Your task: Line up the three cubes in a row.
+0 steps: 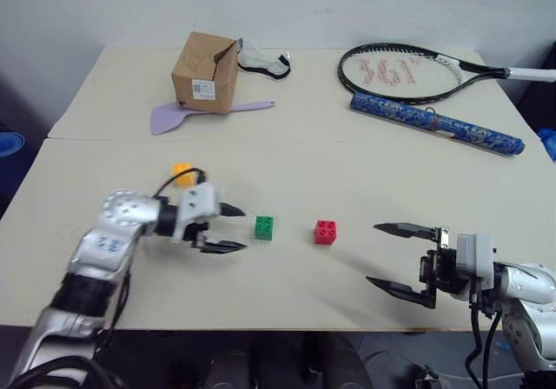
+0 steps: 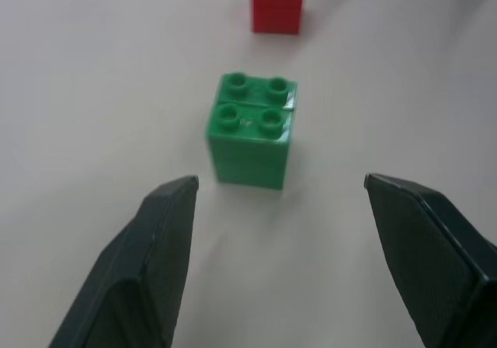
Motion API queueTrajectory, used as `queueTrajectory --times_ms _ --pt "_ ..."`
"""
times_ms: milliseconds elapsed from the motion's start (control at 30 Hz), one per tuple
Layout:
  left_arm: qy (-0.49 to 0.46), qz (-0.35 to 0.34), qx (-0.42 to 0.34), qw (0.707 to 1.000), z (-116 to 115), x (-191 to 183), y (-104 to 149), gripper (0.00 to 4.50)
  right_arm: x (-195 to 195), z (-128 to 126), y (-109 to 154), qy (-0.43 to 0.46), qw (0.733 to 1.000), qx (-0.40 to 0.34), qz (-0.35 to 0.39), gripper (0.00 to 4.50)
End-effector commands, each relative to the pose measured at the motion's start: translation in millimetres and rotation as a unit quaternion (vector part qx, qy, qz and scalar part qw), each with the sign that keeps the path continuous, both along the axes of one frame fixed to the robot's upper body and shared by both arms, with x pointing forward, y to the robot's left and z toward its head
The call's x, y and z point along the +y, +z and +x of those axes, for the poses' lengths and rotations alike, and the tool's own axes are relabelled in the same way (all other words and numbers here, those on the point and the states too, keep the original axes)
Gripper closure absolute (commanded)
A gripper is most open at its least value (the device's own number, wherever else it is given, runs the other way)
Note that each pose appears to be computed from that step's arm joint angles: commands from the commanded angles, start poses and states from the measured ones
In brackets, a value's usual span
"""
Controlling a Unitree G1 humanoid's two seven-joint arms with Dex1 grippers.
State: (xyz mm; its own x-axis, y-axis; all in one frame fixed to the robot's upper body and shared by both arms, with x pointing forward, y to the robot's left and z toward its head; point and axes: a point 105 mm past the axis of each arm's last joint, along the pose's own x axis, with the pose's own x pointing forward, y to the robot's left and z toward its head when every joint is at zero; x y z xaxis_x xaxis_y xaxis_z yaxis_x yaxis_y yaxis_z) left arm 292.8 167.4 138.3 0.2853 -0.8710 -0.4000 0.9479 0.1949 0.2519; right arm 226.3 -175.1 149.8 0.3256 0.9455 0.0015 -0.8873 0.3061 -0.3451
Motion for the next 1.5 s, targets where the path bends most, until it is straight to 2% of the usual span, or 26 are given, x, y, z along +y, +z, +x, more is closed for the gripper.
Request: queueTrajectory --times_ms 33,67,133,200,267,333,400,467,667,767,800,900,1167,1300,1500 --pt "0.094 -0.075 -0.061 0.991 -14 47 23 0.89 5 1 8 0.008 0.999 -0.011 0.032 0.0" --pt "0.153 -0.093 -0.073 0.981 -17 67 22 0.89 8 2 12 0.013 0.999 -0.023 0.047 0.0" --pt "0.273 -0.153 -0.106 0.944 -24 102 31 0.89 13 4 19 0.012 0.996 -0.034 0.08 0.0" --pt "0.351 -0.198 -0.135 0.905 -35 120 38 0.56 17 5 23 0.012 0.994 -0.043 0.098 0.0" --pt "0.442 -0.233 -0.161 0.851 -52 141 33 0.1 21 10 26 0.001 0.992 -0.053 0.114 0.0" --pt "0.494 -0.253 -0.167 0.815 -61 152 28 0.05 22 13 28 -0.005 0.991 -0.06 0.121 0.0" --pt "0.534 -0.288 -0.174 0.775 -54 150 28 0.05 22 17 29 -0.006 0.99 -0.061 0.126 0.0" --pt "0.55 -0.299 -0.175 0.76 -41 140 28 0.05 23 20 29 -0.005 0.99 -0.061 0.127 0.0" --pt "0.543 -0.313 -0.14 0.766 28 79 37 0.05 25 27 26 0.003 0.991 -0.061 0.122 0.0" --pt "0.568 -0.313 -0.128 0.751 55 65 34 0.05 25 30 20 0.006 0.992 -0.058 0.115 0.0" --pt "0.577 -0.313 -0.121 0.744 60 63 31 0.05 26 30 18 0.008 0.992 -0.057 0.112 0.0" --pt "0.582 -0.294 -0.119 0.749 77 46 27 0.05 28 29 15 0.011 0.992 -0.054 0.11 0.0" --pt "0.61 -0.229 -0.104 0.752 95 35 1 0.05 35 26 19 -0.003 0.991 -0.06 0.116 0.0" --pt "0.616 -0.221 -0.089 0.751 98 41 -8 0.86 37 23 22 -0.007 0.992 -0.059 0.116 0.0" --pt "0.606 -0.222 -0.098 0.758 97 45 -4 2.78 37 21 25 -0.01 0.992 -0.059 0.114 0.0"
